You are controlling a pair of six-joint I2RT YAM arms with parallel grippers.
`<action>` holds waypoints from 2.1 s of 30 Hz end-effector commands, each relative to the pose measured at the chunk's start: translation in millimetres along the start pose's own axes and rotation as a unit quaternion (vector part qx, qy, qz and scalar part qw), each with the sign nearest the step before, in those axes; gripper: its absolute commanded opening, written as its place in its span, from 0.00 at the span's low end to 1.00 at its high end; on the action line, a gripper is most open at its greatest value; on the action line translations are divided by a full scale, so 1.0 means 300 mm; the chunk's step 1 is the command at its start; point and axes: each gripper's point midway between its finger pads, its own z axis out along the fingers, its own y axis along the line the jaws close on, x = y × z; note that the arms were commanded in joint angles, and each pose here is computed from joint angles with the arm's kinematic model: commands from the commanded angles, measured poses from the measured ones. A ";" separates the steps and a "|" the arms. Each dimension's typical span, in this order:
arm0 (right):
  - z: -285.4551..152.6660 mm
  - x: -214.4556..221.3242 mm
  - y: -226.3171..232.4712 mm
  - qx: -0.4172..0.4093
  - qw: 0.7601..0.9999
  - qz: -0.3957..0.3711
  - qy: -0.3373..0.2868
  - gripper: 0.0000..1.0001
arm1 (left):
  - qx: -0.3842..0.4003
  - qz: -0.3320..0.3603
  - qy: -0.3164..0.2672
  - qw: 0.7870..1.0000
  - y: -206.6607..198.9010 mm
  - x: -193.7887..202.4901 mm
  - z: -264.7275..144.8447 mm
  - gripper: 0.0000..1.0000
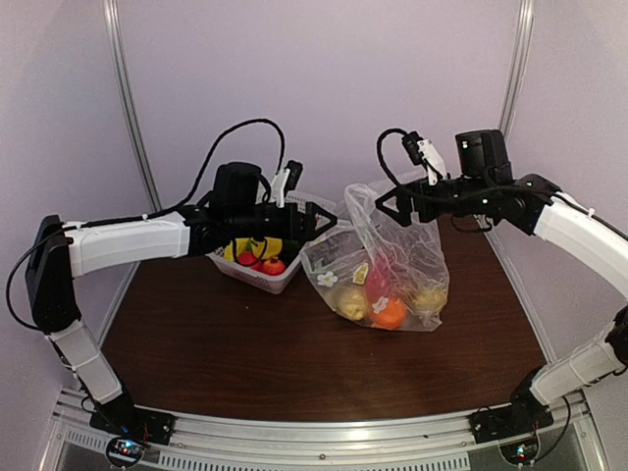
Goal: Untie the knot of the plastic bag and take out the fruit
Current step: Adjust the bag opening for the takeout bag.
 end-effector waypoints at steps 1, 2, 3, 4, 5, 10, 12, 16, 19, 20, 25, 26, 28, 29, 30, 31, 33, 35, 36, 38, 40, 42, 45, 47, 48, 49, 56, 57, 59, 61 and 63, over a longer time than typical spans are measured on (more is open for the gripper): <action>0.052 -0.010 -0.011 0.010 1.000 -0.020 0.018 1.00 | 0.032 0.008 0.010 0.999 -0.018 -0.024 0.053 0.97; 0.070 -0.009 -0.017 0.013 0.999 -0.022 0.024 1.00 | 0.029 0.006 0.012 0.999 -0.007 -0.025 0.062 0.98; 0.083 -0.012 -0.023 0.016 0.999 -0.024 0.027 1.00 | 0.026 0.003 0.014 1.000 0.007 -0.023 0.070 0.98; 0.102 -0.009 -0.027 0.017 0.999 -0.027 0.034 1.00 | 0.022 -0.002 0.015 1.000 0.024 -0.023 0.074 0.97; 0.118 -0.007 -0.027 0.015 0.999 -0.029 0.040 1.00 | 0.019 -0.010 0.015 1.000 0.045 -0.021 0.078 0.98; 0.202 0.012 -0.040 0.012 0.997 -0.039 0.066 1.00 | 0.025 -0.037 0.013 0.999 0.101 -0.016 0.091 0.98; 0.234 0.028 -0.049 0.015 0.996 -0.042 0.078 1.00 | 0.035 -0.038 0.019 0.998 0.097 -0.008 0.105 0.98; 0.286 0.040 -0.050 0.008 0.995 -0.042 0.091 1.00 | 0.054 -0.038 0.028 0.997 0.086 0.002 0.130 0.96; 0.311 0.050 -0.041 0.002 0.994 -0.042 0.097 1.00 | 0.062 -0.041 0.034 0.997 0.086 0.013 0.146 0.88; 0.318 0.056 -0.037 0.000 0.994 -0.042 0.100 1.00 | 0.066 -0.044 0.036 0.996 0.085 0.018 0.151 0.83; 0.333 0.078 -0.008 -0.007 0.993 -0.048 0.109 0.99 | 0.094 -0.058 0.041 0.993 0.069 0.032 0.175 0.50; 0.332 0.083 -0.005 -0.004 0.993 -0.047 0.110 0.98 | 0.099 -0.060 0.041 0.992 0.065 0.033 0.178 0.44; 0.324 0.093 -0.003 0.004 0.993 -0.045 0.112 0.92 | 0.105 -0.065 0.041 0.991 0.062 0.035 0.183 0.29; 0.318 0.102 0.005 0.004 0.993 -0.045 0.113 0.86 | 0.106 -0.066 0.041 0.991 0.061 0.035 0.183 0.23; 0.309 0.106 0.011 0.004 0.993 -0.045 0.112 0.74 | 0.108 -0.066 0.040 0.991 0.060 0.034 0.183 0.17; 0.299 0.120 0.018 0.002 0.992 -0.045 0.115 0.62 | 0.108 -0.067 0.040 0.991 0.059 0.034 0.182 0.10; 0.265 0.138 0.034 0.001 0.992 -0.046 0.116 0.38 | 0.104 -0.066 0.040 0.992 0.062 0.032 0.182 0.02; 0.228 0.155 0.054 -0.004 0.992 -0.046 0.117 0.26 | 0.098 -0.065 0.035 0.993 0.066 0.025 0.176 0.00; 0.207 0.163 0.065 -0.008 0.992 -0.047 0.116 0.22 | 0.093 -0.063 0.033 0.993 0.068 0.022 0.173 0.00; 0.162 0.181 0.086 -0.016 0.992 -0.050 0.116 0.16 | 0.083 -0.060 0.024 0.994 0.076 0.012 0.163 0.00; 0.120 0.219 0.099 -0.020 0.991 -0.040 0.123 0.12 | 0.069 -0.054 0.012 0.996 0.083 -0.005 0.148 0.00; 0.080 0.272 0.106 -0.019 0.990 -0.033 0.137 0.09 | 0.053 -0.046 0.001 0.998 0.093 -0.017 0.131 0.00; 0.025 0.380 0.099 -0.011 0.986 -0.018 0.165 0.07 | 0.021 -0.035 -0.016 0.999 0.119 -0.033 0.104 0.00; -0.011 0.490 0.074 0.007 0.981 -0.002 0.194 0.06 | -0.002 -0.031 -0.026 0.999 0.140 -0.040 0.085 0.00; -0.032 0.533 0.061 0.018 0.979 0.006 0.203 0.05 | -0.013 -0.031 -0.030 0.999 0.150 -0.042 0.075 0.00; -0.052 0.575 0.047 0.029 0.976 0.014 0.214 0.05 | -0.024 -0.031 -0.035 0.999 0.161 -0.044 0.065 0.00; -0.188 0.752 0.013 0.065 0.967 0.087 0.231 0.03 | -0.078 -0.034 -0.055 0.995 0.217 -0.046 0.024 0.00; -0.197 0.746 0.020 0.065 0.968 0.091 0.223 0.03 | -0.082 -0.036 -0.056 0.994 0.223 -0.044 0.023 0.00; -0.209 0.719 0.038 0.055 0.971 0.100 0.211 0.03 | -0.086 -0.039 -0.057 0.994 0.229 -0.041 0.020 0.00; -0.216 0.696 0.037 0.059 0.971 0.104 0.205 0.03 | -0.079 -0.040 -0.056 0.995 0.221 -0.038 0.021 0.00; -0.219 0.666 0.043 0.057 0.972 0.106 0.202 0.07 | -0.068 -0.038 -0.052 0.996 0.207 -0.035 0.022 0.00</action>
